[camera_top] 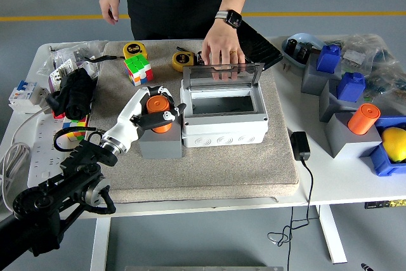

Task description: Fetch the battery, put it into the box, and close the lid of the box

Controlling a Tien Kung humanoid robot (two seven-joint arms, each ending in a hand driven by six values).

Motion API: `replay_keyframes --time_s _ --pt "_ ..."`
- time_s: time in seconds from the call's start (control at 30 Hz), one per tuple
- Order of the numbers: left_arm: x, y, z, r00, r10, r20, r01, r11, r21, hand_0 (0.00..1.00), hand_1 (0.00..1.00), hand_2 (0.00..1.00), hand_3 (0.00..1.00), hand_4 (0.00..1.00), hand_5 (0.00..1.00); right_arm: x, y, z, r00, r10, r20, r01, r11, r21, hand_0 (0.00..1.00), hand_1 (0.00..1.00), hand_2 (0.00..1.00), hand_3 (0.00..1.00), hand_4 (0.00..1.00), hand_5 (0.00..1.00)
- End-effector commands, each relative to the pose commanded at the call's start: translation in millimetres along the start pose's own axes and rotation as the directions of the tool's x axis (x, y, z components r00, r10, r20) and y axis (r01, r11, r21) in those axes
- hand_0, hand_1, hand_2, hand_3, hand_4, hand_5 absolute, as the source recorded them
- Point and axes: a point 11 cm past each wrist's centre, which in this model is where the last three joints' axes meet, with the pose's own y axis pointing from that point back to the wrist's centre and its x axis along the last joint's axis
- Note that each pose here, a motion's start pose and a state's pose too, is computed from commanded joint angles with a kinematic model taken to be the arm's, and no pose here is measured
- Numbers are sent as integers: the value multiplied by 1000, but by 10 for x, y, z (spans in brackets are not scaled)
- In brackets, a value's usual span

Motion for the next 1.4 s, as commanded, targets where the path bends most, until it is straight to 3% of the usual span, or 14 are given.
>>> replay_keyframes --time_s 0.27,0.43,0.57,0.7,0.9,0.93,1.1,1.13,1.3,1.33,1.4 --pt "-105 -69 411 998 -47 46 51 993 -108 158 111 132 121 2 2 -4 1 -13 1000 2 -5 -1 1000 7 662 641 646 539 884 420" --pt "-324 -116 652 978 -123 166 145 981 -130 158 111 132 120 2 2 13 0 -16 1000 5 -5 -5 1000 6 662 640 645 539 882 419" --pt "-522 -202 730 938 -187 292 223 971 -92 155 113 132 120 2 2 28 -1 -16 1000 8 -5 -8 1000 4 662 640 645 538 883 421" --pt "-718 -336 715 870 -254 422 283 959 -7 155 113 132 120 2 2 20 1 -23 1000 9 -1 -9 1000 8 662 640 645 538 883 421" --pt "-940 -511 707 787 -311 533 312 946 92 148 115 132 130 20 2 12 2 -23 1000 8 -1 -8 1000 11 661 641 645 538 882 420" --pt "-989 -547 699 770 -318 553 312 944 109 150 122 138 146 161 2 13 2 -23 1000 9 0 -9 1000 11 661 640 643 539 881 419" --pt "-1118 -649 677 732 -332 594 305 940 150 150 122 138 146 161 2 26 2 -27 1000 12 2 -12 1000 10 661 640 643 539 881 419" --pt "-1128 -662 673 730 -330 599 300 941 153 150 133 162 270 819 2 27 2 -29 1000 12 1 -12 1000 10 659 641 643 537 881 419" --pt "-1159 -731 626 727 -317 609 275 947 165 150 133 162 270 819 2 25 2 -28 1000 13 -1 -13 1000 11 659 641 643 537 881 419" --pt "-1179 -746 619 721 -316 617 272 948 167 150 130 163 279 857 56 24 2 -27 1000 13 -3 -13 1000 11 659 640 643 538 881 419" --pt "-1210 -764 612 711 -314 629 272 948 166 150 130 163 279 857 56 22 3 -26 1000 13 -4 -13 1000 11 659 640 643 538 881 419"
